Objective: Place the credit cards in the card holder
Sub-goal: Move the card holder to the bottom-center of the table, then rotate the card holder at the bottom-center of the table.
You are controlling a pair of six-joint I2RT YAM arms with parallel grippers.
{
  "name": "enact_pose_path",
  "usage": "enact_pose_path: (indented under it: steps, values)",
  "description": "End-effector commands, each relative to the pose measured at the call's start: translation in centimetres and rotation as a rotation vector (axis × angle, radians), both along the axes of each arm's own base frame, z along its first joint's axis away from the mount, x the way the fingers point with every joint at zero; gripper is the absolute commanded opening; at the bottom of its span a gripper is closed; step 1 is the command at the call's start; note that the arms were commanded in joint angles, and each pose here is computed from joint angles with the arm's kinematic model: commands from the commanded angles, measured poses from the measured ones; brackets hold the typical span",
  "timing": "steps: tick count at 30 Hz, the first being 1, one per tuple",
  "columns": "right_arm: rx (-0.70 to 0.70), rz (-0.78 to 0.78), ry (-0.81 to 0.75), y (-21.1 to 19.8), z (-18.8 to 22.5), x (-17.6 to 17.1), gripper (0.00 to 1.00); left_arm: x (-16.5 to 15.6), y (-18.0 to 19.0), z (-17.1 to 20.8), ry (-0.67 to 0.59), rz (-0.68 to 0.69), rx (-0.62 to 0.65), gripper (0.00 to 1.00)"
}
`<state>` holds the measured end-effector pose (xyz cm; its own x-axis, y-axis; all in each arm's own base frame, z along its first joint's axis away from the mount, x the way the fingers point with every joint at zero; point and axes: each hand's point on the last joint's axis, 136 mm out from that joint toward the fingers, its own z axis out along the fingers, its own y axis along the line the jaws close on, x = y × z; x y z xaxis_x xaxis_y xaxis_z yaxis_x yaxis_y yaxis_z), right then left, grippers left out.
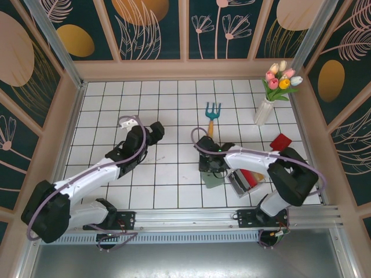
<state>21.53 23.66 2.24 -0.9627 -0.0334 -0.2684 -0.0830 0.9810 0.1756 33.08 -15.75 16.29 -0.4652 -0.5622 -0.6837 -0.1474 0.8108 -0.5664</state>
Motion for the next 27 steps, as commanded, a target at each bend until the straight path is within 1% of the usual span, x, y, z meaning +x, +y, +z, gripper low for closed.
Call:
enact_pose_path:
  steps: [1, 5, 7, 10, 13, 16, 18, 22, 25, 27]
  values:
    - [0.050, 0.270, 0.061, 5.0, -2.0, -2.6, 0.40, -0.8, 3.1, 0.7, -0.035, 0.114, 0.049, 0.99]
    - [0.148, 0.472, 0.037, 10.3, -1.0, -3.9, 0.40, -2.1, 5.2, 1.4, -0.076, 0.174, 0.048, 0.99]
    - [0.167, 0.540, 0.011, 11.8, 0.0, -4.1, 0.40, -2.7, 5.8, 1.6, -0.093, 0.184, 0.043, 0.98]
    - [0.181, 0.545, -0.088, 12.4, 3.0, -3.1, 0.41, -3.2, 5.8, 1.7, -0.111, 0.153, 0.043, 0.98]
    - [0.233, 0.479, -0.148, 11.5, 5.6, -2.6, 0.41, -3.3, 4.9, 1.3, -0.104, 0.095, 0.050, 0.98]
    - [0.257, 0.404, -0.126, 9.9, 5.8, -3.4, 0.40, -3.0, 3.3, 0.6, -0.077, 0.021, 0.053, 0.98]
    - [0.283, 0.375, -0.094, 9.2, 5.6, -4.6, 0.38, -2.4, 1.1, 0.5, -0.075, -0.081, 0.043, 0.98]
    - [0.373, 0.391, -0.011, 8.6, 4.8, -7.8, 0.33, -1.3, -3.2, -0.4, -0.031, -0.266, 0.046, 0.95]
    - [0.376, 0.402, 0.027, 8.0, 3.8, -9.3, 0.31, -0.5, -5.4, -2.0, 0.046, -0.354, 0.082, 0.90]
    - [0.342, 0.380, 0.034, 7.2, 2.8, -9.3, 0.29, -0.1, -6.6, -3.1, 0.097, -0.401, 0.095, 0.88]
